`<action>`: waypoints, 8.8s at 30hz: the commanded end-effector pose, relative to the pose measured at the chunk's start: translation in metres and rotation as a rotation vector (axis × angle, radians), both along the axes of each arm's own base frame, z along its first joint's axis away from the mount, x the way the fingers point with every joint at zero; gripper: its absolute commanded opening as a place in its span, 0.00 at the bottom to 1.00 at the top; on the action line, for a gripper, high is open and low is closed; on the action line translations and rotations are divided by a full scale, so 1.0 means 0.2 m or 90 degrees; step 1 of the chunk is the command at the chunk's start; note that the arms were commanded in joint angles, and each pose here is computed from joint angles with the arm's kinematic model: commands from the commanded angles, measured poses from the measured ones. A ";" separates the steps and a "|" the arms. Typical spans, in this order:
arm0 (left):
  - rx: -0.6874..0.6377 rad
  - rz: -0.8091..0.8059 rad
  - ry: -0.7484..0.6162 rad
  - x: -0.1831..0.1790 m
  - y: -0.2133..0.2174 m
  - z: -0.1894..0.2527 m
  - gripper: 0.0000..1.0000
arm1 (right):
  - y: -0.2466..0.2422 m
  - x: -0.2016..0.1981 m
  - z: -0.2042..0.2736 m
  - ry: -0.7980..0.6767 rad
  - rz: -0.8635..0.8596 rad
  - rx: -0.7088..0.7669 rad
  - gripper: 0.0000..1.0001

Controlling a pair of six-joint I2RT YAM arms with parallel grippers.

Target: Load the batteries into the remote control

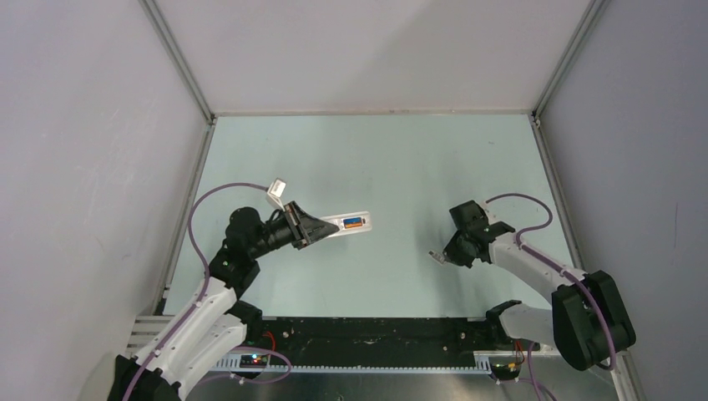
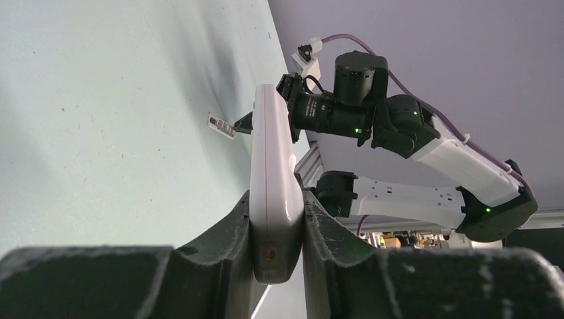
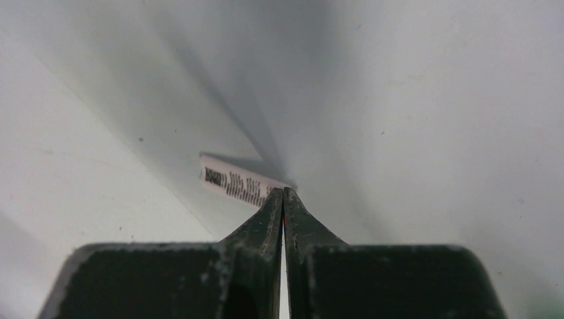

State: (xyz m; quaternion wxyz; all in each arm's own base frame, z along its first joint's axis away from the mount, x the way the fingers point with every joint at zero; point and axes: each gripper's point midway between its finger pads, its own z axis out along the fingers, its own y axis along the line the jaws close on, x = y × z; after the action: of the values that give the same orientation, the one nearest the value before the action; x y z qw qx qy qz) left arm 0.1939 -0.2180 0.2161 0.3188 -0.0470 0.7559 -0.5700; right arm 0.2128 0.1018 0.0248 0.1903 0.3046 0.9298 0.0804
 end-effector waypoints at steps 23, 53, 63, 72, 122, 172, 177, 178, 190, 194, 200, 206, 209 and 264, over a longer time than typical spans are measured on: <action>0.074 -0.039 0.006 -0.01 0.01 -0.05 0.00 | 0.19 0.08 0.27 -0.038 0.496 -0.127 0.71; 0.082 -0.046 0.008 0.00 0.02 -0.05 0.00 | 0.18 0.02 -0.08 0.195 0.543 -0.087 0.58; 0.089 -0.048 0.013 0.03 0.02 -0.05 0.00 | 0.32 -0.04 -0.08 0.193 0.538 -0.088 0.34; 0.098 -0.048 0.017 0.06 0.02 -0.07 0.00 | 0.55 -0.07 -0.09 0.141 0.536 -0.060 0.32; 0.090 -0.306 0.050 -0.32 -0.16 -0.21 0.00 | 0.92 -0.49 0.78 -0.303 1.163 -0.190 0.31; 0.100 -0.303 0.007 -0.29 -0.19 -0.15 0.00 | 1.06 -0.40 0.74 -0.259 1.120 -0.183 0.32; 0.101 -0.302 0.006 -0.29 -0.19 -0.15 0.00 | 1.07 -0.41 0.73 -0.252 1.128 -0.179 0.32; 0.101 -0.302 0.007 -0.29 -0.19 -0.15 0.00 | 1.07 -0.42 0.72 -0.248 1.130 -0.179 0.32; 0.101 -0.302 0.006 -0.29 -0.19 -0.15 0.00 | 1.05 -0.41 0.69 -0.224 1.126 -0.188 0.32; 0.101 -0.306 0.006 -0.30 -0.19 -0.15 0.00 | 1.07 -0.41 0.71 -0.234 1.131 -0.181 0.32; 0.101 -0.304 0.006 -0.29 -0.20 -0.15 0.00 | 1.12 -0.39 0.74 -0.246 1.135 -0.177 0.32; 0.091 -0.303 0.009 -0.29 -0.20 -0.12 0.00 | 1.14 -0.39 0.75 -0.253 1.125 -0.162 0.32; 0.079 -0.309 0.006 -0.30 -0.21 -0.09 0.00 | 1.15 -0.38 0.75 -0.254 1.113 -0.157 0.34; -0.012 -0.309 0.020 -0.26 -0.26 0.31 0.00 | 0.74 -0.27 1.16 -0.471 0.316 0.362 0.97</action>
State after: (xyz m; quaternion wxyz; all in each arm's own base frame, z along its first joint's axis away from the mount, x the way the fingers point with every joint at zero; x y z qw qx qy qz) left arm 0.1445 -0.2670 0.2430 0.1602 0.1183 0.7697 -0.6065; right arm 0.1546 0.2335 0.2179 0.3891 -0.0032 0.8385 0.3815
